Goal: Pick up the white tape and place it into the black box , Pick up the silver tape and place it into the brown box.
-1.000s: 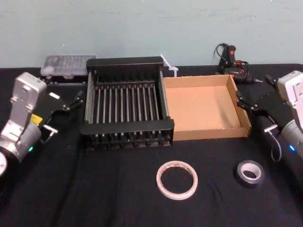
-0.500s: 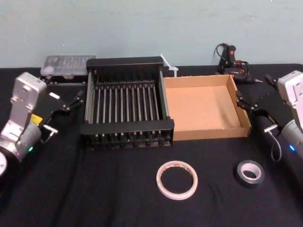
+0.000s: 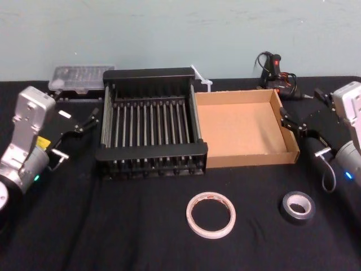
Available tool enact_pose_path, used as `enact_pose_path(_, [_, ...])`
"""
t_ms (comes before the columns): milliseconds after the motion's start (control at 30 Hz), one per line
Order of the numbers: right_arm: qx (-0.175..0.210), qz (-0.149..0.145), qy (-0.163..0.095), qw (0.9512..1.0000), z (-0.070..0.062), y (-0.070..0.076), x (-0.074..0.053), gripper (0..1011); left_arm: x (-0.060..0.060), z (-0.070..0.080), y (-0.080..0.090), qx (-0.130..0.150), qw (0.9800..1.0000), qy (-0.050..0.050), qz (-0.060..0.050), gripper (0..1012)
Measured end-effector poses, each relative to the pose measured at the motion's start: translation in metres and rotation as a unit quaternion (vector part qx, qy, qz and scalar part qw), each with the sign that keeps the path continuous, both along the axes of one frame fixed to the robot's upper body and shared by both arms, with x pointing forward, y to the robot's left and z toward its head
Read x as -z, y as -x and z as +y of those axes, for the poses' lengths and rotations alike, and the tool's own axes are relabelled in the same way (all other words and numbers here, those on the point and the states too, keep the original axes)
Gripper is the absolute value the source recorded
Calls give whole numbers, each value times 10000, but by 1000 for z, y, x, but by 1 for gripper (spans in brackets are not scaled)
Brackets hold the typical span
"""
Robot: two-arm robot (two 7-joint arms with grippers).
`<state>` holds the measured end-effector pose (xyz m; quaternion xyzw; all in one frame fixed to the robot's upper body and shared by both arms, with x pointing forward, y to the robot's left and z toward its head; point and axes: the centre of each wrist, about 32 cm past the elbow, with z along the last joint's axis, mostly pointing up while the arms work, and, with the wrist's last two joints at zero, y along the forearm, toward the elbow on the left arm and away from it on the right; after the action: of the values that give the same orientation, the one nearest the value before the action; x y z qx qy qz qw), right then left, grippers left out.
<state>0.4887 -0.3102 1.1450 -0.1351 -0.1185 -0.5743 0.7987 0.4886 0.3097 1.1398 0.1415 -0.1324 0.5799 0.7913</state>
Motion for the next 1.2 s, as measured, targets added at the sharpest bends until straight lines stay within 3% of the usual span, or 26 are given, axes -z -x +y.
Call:
enact_pose_path(300, [-56, 214, -283, 9994, -9, 14, -16, 1002, 0, 0, 0, 0, 10000, 0, 0, 1001])
enact_pose_path(633, [-235, 694, -642, 9952, -32, 51, -46, 1002, 0, 0, 0, 0, 10000, 0, 0, 1001])
enact_pose_path(933, [-219, 1115, -654, 9914, -44, 83, -58, 1002, 0, 0, 0, 0, 10000, 0, 0, 1001])
enact_pose_path(1200, [-398, 1635, -578, 9840, -48, 105, -60, 1002, 0, 0, 0, 0, 10000, 0, -1, 1001])
